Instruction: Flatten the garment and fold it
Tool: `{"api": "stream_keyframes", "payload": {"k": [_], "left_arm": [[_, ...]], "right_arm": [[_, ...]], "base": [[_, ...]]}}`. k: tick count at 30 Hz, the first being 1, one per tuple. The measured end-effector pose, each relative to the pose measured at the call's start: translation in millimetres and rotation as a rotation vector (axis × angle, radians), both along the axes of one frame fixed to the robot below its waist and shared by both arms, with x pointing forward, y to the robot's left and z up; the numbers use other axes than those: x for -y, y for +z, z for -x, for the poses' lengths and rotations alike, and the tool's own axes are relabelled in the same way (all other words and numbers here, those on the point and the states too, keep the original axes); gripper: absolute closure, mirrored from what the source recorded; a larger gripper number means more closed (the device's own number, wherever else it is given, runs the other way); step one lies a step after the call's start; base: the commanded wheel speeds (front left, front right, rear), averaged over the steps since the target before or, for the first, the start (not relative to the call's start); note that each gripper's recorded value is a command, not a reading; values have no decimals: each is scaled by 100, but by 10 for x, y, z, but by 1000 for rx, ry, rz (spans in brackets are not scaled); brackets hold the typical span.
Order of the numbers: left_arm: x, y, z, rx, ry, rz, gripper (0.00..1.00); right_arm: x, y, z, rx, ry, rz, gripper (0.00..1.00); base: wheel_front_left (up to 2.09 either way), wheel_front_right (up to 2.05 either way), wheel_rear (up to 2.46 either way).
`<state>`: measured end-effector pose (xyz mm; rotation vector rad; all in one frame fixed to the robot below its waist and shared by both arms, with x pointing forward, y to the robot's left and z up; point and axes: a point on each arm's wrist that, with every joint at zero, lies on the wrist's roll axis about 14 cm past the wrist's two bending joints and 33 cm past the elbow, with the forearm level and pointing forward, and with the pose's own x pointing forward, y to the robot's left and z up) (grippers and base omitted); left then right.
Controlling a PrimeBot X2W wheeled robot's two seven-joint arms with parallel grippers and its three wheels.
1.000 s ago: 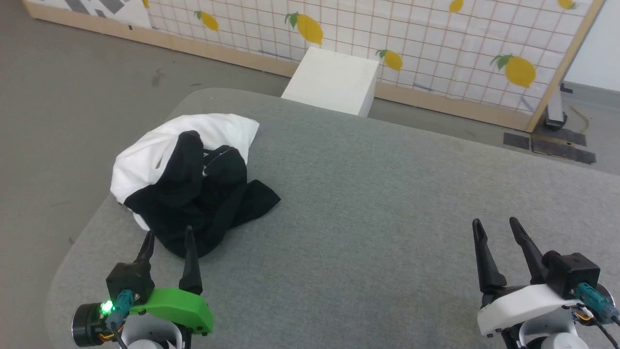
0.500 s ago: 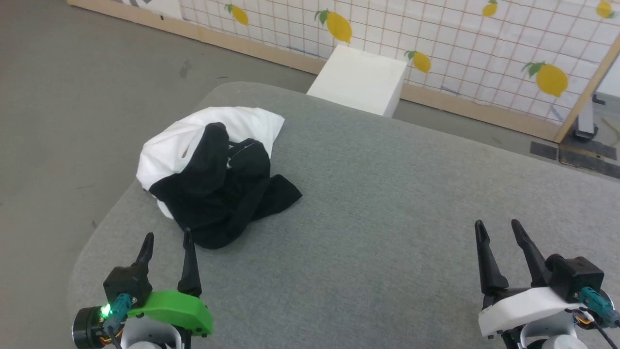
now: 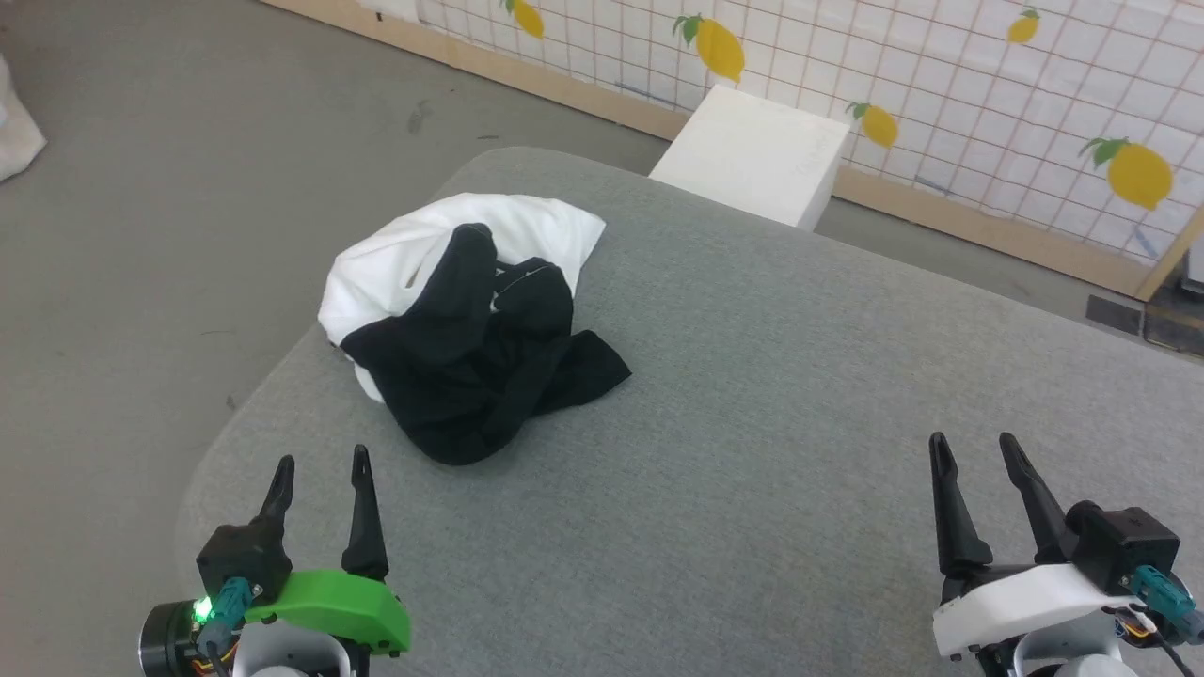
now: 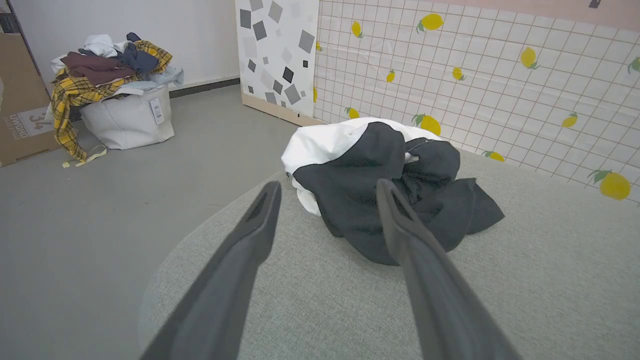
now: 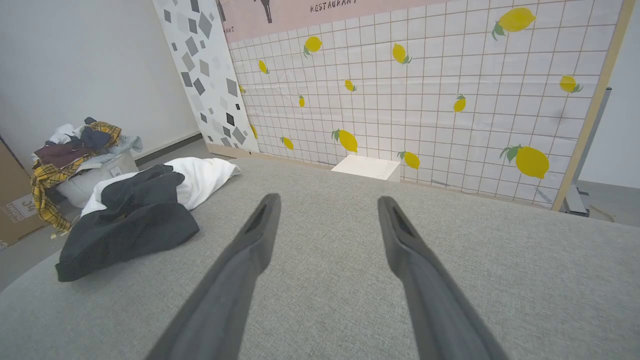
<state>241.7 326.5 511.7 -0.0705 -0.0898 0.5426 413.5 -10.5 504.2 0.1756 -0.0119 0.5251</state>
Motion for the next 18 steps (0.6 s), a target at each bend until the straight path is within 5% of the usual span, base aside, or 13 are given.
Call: {"api": "stream_keyframes", "payload": {"k": [18], "left_arm": [[-180, -64, 298, 6, 103, 14, 0]], "right_arm": [[-232, -83, -28, -15, 54, -21, 0]], "base": [[0, 0, 0]]}}
